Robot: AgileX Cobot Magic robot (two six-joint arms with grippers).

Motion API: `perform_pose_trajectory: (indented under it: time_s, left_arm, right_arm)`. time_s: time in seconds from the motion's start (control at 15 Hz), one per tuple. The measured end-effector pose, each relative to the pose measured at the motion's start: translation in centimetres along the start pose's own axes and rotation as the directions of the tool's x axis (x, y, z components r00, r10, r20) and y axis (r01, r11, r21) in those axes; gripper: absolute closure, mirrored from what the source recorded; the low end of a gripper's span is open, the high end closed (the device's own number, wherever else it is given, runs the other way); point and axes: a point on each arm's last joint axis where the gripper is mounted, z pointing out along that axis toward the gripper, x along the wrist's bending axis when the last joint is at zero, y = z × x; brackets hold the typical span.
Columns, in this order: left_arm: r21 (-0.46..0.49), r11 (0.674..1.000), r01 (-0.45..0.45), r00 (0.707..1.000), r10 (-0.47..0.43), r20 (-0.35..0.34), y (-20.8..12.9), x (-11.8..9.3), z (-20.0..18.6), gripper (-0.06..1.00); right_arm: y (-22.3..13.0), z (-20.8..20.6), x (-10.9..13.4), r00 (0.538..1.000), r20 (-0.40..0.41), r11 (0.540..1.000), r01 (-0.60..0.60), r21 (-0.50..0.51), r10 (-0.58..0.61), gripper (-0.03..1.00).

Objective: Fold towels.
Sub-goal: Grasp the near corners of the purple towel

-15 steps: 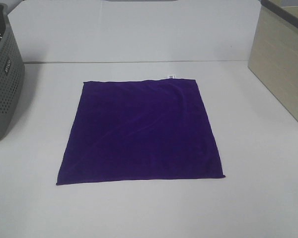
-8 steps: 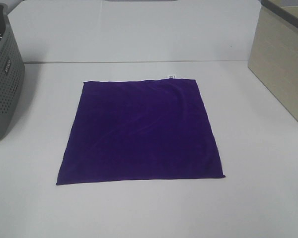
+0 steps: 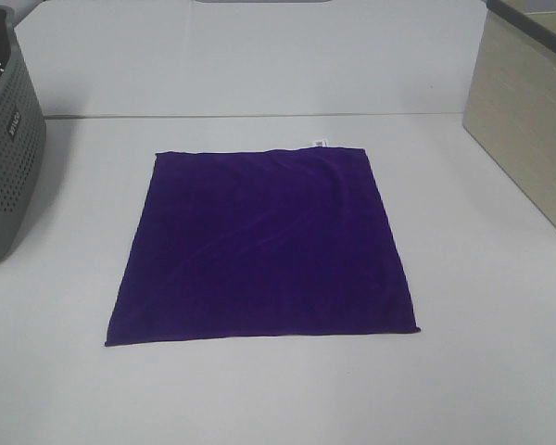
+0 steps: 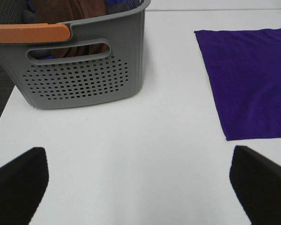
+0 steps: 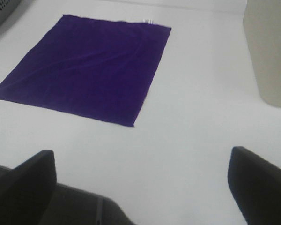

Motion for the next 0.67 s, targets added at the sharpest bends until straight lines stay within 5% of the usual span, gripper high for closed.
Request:
perform_pose_trajectory:
  time_s: [0.2, 0.47, 0.67]
  left_arm:
    - [0.19, 0.982, 0.018, 1.0, -0.019, 0.005, 4.9, 0.1, 0.8, -0.03]
    - [0.578, 0.816, 0.001, 0.998, -0.035, 0.047, 9.6, 0.5, 10.4, -0.03]
    - [0.637, 0.771, 0.016, 0.977, -0.148, 0.154, 9.5, -0.5, 16.4, -0.03]
  right_arm:
    - [5.5, 2.6, -0.3, 0.993, 0.018, 0.969, -0.114, 0.217, 0.113, 0.0]
    - [12.2, 13.5, -1.3, 0.999, 0.005, 0.851, -0.045, 0.523, 0.05, 0.0]
    - [11.3, 19.5, -2.0, 0.999, 0.02, 0.777, -0.05, 0.627, 0.049, 0.01]
